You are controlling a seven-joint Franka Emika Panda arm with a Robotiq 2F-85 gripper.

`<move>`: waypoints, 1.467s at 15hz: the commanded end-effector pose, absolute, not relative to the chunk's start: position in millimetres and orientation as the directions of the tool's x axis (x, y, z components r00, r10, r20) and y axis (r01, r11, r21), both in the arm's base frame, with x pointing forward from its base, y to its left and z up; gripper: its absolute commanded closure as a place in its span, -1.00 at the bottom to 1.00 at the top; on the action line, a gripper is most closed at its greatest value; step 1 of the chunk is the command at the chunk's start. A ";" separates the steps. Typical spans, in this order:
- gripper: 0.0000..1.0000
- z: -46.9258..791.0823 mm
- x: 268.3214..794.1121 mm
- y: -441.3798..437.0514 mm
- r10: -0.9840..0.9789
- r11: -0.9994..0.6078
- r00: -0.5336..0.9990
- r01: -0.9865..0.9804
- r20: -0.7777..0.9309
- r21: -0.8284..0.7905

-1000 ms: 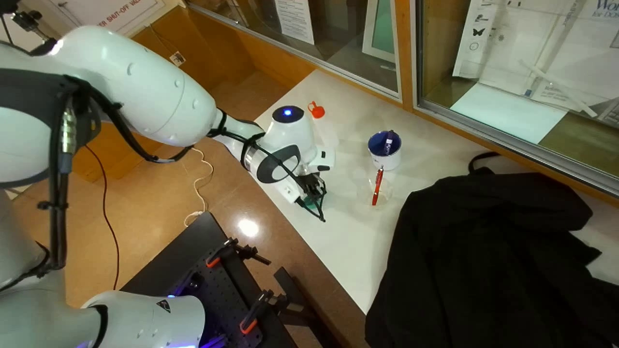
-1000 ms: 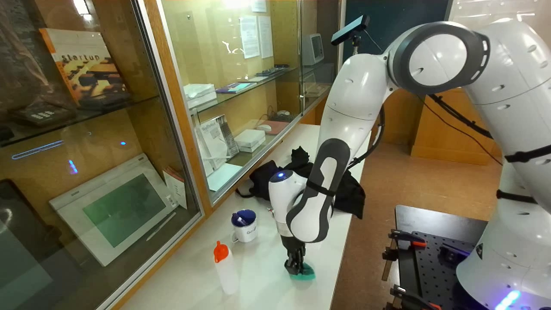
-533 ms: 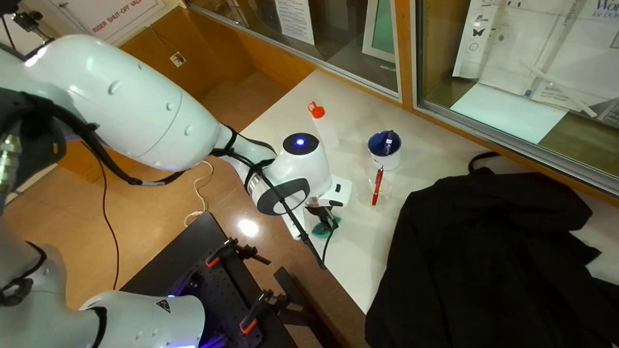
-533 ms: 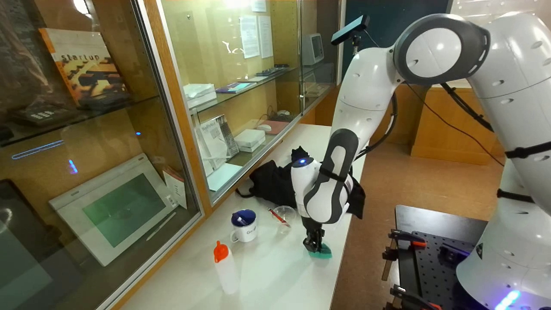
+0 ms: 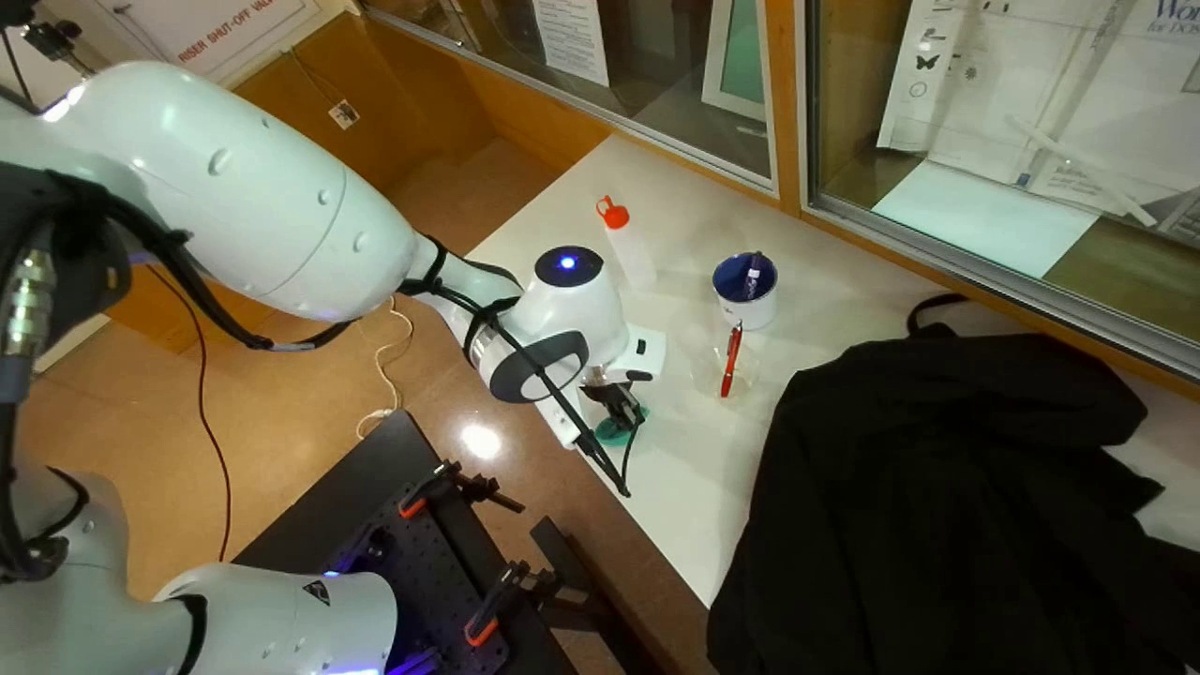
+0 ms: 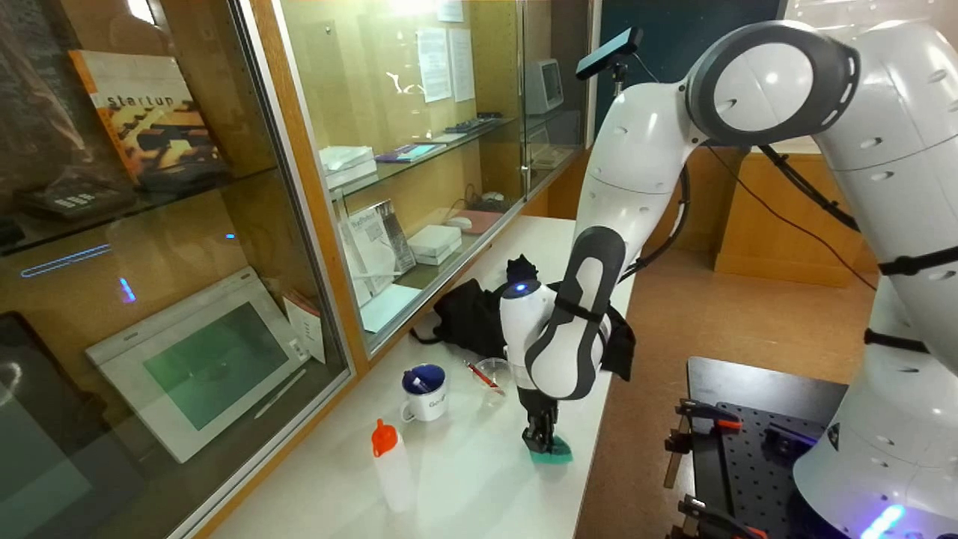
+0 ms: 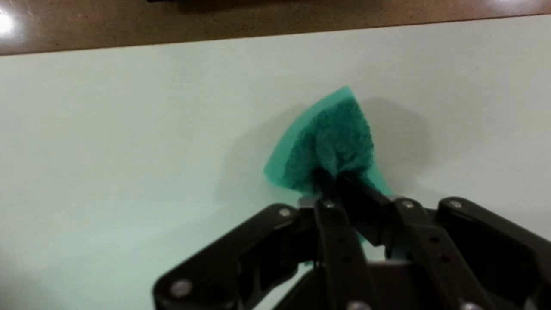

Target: Wipe the counter with the sponge

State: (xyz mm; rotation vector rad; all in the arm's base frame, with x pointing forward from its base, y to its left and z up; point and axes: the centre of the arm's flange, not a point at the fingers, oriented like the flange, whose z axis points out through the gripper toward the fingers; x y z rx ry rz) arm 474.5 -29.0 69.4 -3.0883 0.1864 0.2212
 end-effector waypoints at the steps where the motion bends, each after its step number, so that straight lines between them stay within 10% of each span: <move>1: 0.95 73.9 482.8 17.9 0.003 -0.998 0.990 -0.006 -0.142 -0.056; 22: 0.95 114.2 568.6 30.9 0.071 -0.991 0.982 0.049 0.177 0.124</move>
